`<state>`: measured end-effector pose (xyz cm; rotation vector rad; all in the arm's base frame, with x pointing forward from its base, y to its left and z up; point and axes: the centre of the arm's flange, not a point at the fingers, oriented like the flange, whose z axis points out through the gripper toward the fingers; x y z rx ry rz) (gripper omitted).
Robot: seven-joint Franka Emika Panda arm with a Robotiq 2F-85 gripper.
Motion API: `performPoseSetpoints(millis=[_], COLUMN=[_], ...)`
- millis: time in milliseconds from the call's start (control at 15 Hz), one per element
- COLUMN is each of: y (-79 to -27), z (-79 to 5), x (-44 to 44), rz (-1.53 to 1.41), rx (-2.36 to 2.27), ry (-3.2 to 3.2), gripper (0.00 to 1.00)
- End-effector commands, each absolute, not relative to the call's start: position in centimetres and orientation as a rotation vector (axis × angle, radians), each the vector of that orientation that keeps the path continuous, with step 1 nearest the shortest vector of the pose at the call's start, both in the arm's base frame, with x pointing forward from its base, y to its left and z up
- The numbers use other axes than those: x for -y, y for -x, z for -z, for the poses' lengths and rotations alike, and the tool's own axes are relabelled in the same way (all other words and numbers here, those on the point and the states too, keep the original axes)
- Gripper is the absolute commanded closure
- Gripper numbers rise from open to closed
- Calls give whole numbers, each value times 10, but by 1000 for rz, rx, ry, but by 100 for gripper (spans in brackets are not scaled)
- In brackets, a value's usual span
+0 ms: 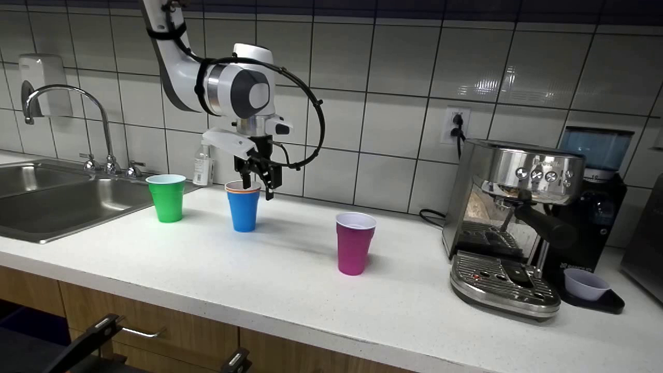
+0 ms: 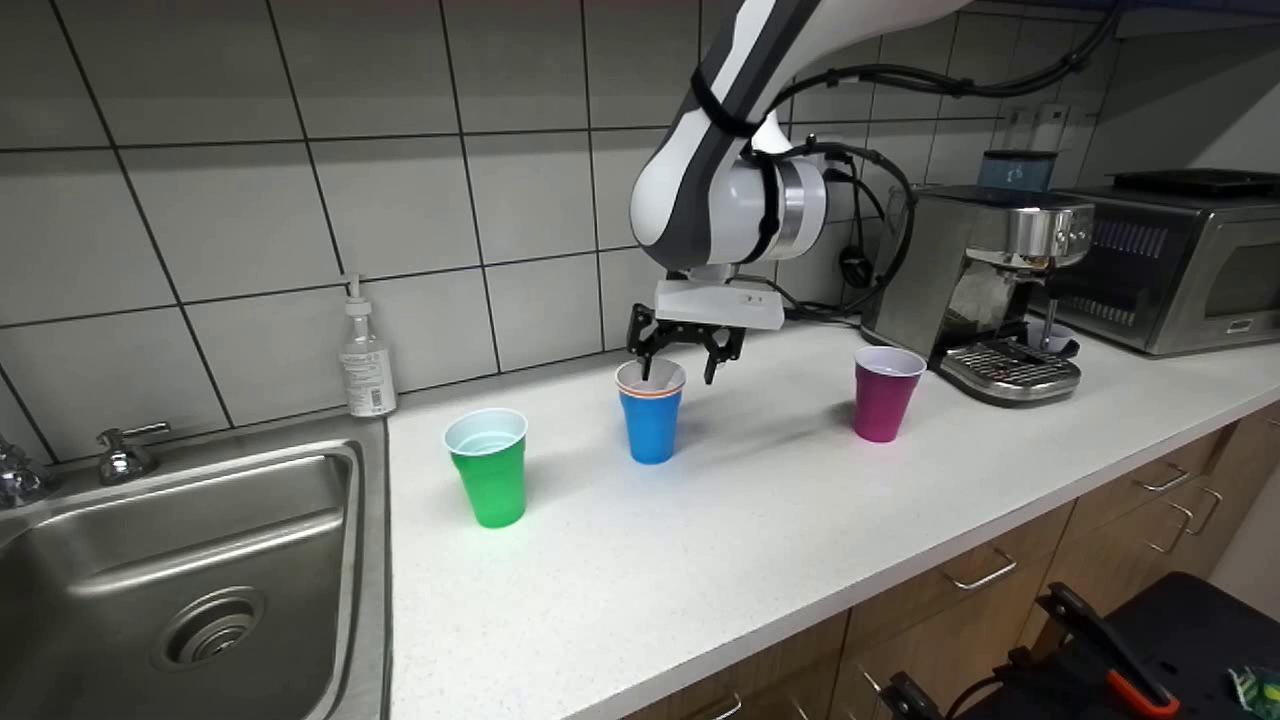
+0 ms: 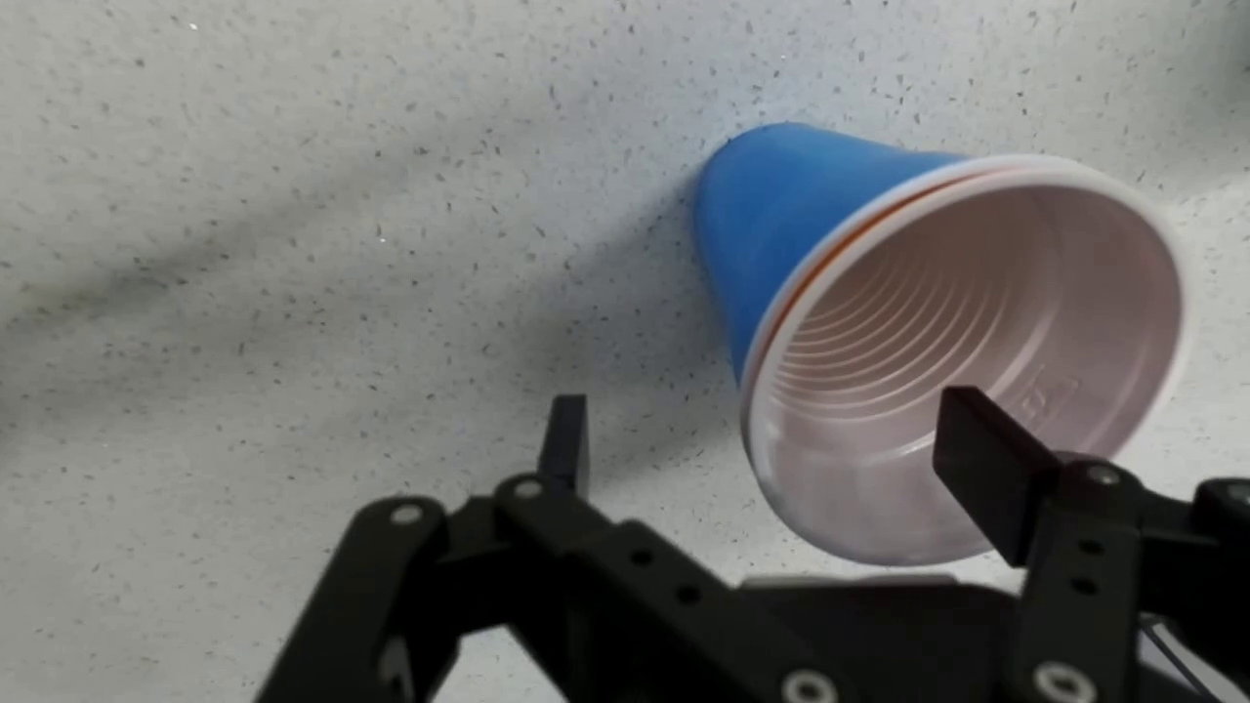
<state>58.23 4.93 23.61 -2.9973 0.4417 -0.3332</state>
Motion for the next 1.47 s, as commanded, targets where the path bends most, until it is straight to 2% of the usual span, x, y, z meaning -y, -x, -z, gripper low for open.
performPoseSetpoints(millis=[0, 400, 533, 1400], y=[-589, -589, -588, -580], z=[-238, -238, -238, -253], x=[-54, -52, -52, -48], rz=[353, 354, 355, 385], rx=[-464, -466, -466, -456], ry=[2998, 2998, 2997, 2964], gripper=[40, 87, 99, 99])
